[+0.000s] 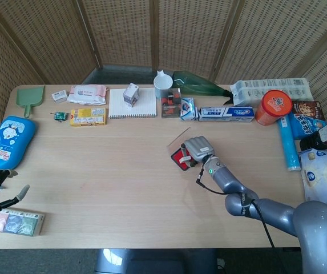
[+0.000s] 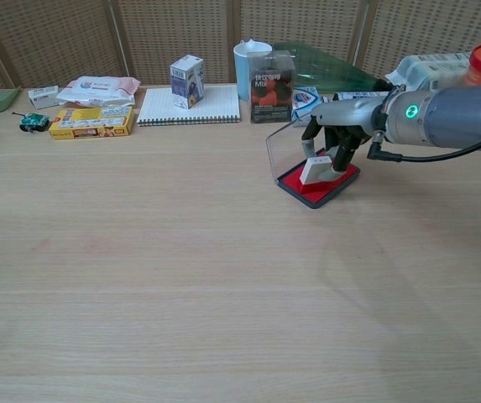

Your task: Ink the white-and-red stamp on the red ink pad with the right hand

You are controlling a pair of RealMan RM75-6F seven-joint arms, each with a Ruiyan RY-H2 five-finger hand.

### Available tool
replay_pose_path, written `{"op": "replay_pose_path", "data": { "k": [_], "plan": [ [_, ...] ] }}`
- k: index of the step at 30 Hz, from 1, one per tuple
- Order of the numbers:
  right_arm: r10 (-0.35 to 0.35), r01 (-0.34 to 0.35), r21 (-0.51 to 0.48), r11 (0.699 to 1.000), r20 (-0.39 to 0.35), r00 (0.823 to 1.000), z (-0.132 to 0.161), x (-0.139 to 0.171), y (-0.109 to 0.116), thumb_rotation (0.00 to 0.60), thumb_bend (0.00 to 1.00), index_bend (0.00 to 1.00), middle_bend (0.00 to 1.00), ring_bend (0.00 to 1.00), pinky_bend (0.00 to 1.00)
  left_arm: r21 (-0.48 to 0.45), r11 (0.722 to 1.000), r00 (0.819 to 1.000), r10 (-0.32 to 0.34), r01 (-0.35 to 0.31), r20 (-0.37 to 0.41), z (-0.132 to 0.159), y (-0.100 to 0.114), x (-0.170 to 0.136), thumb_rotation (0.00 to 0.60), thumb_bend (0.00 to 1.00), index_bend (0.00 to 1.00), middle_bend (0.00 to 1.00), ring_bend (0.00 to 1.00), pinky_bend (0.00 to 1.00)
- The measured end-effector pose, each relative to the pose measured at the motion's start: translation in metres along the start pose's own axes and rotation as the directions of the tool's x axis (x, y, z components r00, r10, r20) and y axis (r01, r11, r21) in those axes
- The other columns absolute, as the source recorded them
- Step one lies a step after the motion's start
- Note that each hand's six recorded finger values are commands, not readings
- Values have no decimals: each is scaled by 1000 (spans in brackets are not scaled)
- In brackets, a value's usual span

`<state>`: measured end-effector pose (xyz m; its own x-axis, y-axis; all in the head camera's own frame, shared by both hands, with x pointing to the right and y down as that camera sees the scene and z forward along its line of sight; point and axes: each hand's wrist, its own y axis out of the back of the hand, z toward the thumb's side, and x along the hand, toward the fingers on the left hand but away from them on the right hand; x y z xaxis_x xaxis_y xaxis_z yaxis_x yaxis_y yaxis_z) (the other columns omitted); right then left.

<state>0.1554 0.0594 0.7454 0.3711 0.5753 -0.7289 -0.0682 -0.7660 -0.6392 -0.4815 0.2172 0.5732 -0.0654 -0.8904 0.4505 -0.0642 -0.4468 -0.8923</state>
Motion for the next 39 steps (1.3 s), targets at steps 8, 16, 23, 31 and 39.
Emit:
{"op": "replay_pose_path", "data": {
  "k": [8, 16, 23, 31, 39],
  "plan": [
    [-30, 30, -27, 999, -3, 1000, 0, 6, 12, 600, 413, 715, 1000, 1000, 1000, -5, 1000, 1000, 8, -8, 4, 0, 1, 0, 128, 216, 327, 378, 272, 161],
    [-81, 81, -76, 994, 3, 997, -10, 29, 39, 600, 413, 715, 1000, 1000, 1000, -7, 1000, 1000, 12, -12, 21, 4, 3, 1, 129, 215, 321, 378, 271, 161],
    [-63, 64, -88, 994, 11, 998, -22, 58, 42, 600, 414, 715, 1000, 1000, 1000, -8, 1000, 999, 24, -24, 32, 6, 7, 2, 129, 215, 320, 378, 272, 161],
    [19, -18, -36, 999, 24, 1000, -32, 89, 18, 600, 412, 710, 1000, 1000, 1000, -6, 1000, 998, 29, -29, 51, 12, 11, 0, 128, 215, 319, 378, 271, 161],
    [86, -89, 58, 994, 52, 995, -40, 101, -8, 600, 409, 697, 1000, 1000, 1000, -5, 1000, 998, 21, -21, 61, 15, 11, -2, 127, 215, 316, 378, 271, 160]
  ]
}}
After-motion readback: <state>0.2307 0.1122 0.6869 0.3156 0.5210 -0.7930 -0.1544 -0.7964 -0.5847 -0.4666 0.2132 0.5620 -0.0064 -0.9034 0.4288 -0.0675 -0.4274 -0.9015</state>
